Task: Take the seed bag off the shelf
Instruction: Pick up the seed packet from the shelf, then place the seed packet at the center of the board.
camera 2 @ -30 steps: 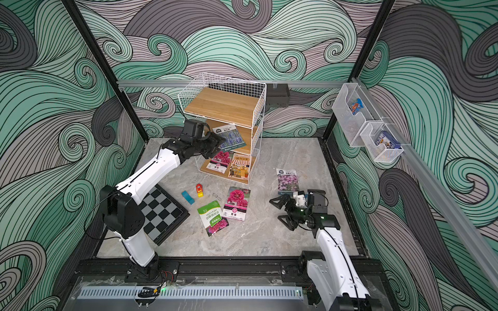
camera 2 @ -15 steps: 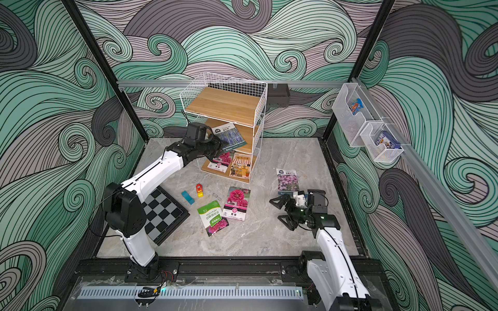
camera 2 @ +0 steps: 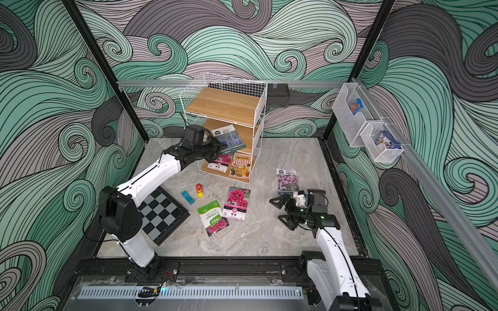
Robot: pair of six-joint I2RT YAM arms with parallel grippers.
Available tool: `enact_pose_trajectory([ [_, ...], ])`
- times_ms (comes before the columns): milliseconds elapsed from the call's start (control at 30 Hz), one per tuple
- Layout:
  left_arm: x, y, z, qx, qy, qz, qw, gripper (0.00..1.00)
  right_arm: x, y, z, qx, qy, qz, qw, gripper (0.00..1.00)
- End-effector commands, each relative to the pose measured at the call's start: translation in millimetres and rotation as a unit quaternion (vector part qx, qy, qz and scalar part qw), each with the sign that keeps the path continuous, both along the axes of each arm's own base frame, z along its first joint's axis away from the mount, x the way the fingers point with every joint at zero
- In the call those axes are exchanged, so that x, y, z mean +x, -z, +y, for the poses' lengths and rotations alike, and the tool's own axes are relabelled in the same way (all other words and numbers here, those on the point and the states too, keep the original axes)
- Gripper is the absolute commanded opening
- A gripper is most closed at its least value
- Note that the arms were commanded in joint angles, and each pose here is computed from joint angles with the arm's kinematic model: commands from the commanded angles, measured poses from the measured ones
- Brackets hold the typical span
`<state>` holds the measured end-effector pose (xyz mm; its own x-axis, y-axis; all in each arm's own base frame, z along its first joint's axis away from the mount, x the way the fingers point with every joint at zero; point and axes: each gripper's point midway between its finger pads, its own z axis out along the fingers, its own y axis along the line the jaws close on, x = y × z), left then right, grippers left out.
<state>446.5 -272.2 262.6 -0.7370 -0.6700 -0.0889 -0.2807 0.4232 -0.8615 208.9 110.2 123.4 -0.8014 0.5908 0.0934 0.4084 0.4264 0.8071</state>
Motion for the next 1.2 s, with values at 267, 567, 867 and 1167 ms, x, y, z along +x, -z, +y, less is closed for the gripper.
enact_pose_trajectory([
  [267,-21,-38,9,-0.015,0.012,-0.039,0.999,0.0,6,-12,0,-0.003,-0.002,-0.021,1.0,0.99],
  [567,-86,-34,41,0.014,0.046,-0.021,0.999,0.0,16,-23,-2,-0.011,-0.007,-0.038,0.999,0.99],
  [867,-171,-5,62,0.0,0.077,0.03,0.997,0.0,28,-35,-7,-0.016,0.001,-0.049,0.999,0.99],
  [1167,-206,36,35,-0.013,0.097,0.052,0.994,0.0,29,-34,-14,-0.013,0.014,-0.048,0.999,0.99],
])
